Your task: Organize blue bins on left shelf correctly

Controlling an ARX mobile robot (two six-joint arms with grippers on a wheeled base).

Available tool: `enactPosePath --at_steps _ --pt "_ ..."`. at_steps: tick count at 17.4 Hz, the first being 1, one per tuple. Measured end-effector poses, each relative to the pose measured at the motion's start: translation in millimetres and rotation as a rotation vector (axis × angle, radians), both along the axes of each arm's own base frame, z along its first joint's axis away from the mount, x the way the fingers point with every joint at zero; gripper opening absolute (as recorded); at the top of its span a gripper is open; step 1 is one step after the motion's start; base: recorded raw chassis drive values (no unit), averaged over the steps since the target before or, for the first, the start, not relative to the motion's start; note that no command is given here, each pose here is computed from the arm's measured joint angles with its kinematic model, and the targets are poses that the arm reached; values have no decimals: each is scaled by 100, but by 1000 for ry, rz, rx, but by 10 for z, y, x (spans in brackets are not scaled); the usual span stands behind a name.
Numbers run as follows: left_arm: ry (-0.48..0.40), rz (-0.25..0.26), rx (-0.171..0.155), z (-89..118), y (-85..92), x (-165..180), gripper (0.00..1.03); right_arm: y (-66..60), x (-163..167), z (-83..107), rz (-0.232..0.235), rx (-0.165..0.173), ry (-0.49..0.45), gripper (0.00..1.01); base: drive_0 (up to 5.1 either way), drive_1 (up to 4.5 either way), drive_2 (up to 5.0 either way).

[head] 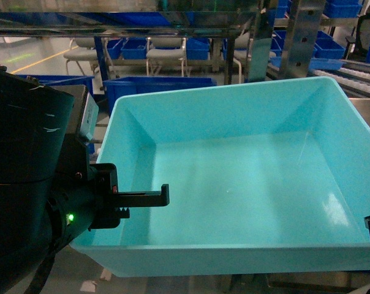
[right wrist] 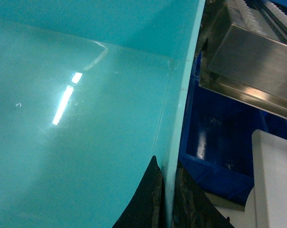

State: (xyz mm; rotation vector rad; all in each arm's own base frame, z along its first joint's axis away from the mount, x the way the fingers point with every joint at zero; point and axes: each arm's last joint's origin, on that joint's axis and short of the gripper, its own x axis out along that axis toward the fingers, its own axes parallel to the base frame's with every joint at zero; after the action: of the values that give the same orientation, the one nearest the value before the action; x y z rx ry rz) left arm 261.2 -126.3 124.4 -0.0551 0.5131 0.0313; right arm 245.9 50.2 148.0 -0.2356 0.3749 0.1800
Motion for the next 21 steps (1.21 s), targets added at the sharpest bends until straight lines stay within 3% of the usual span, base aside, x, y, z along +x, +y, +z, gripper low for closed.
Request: enactPosePath --at_steps 21 --pt "3 6 4 -6 14 1 2 2 -1 -4 1 0 4 3 -346 470 -127"
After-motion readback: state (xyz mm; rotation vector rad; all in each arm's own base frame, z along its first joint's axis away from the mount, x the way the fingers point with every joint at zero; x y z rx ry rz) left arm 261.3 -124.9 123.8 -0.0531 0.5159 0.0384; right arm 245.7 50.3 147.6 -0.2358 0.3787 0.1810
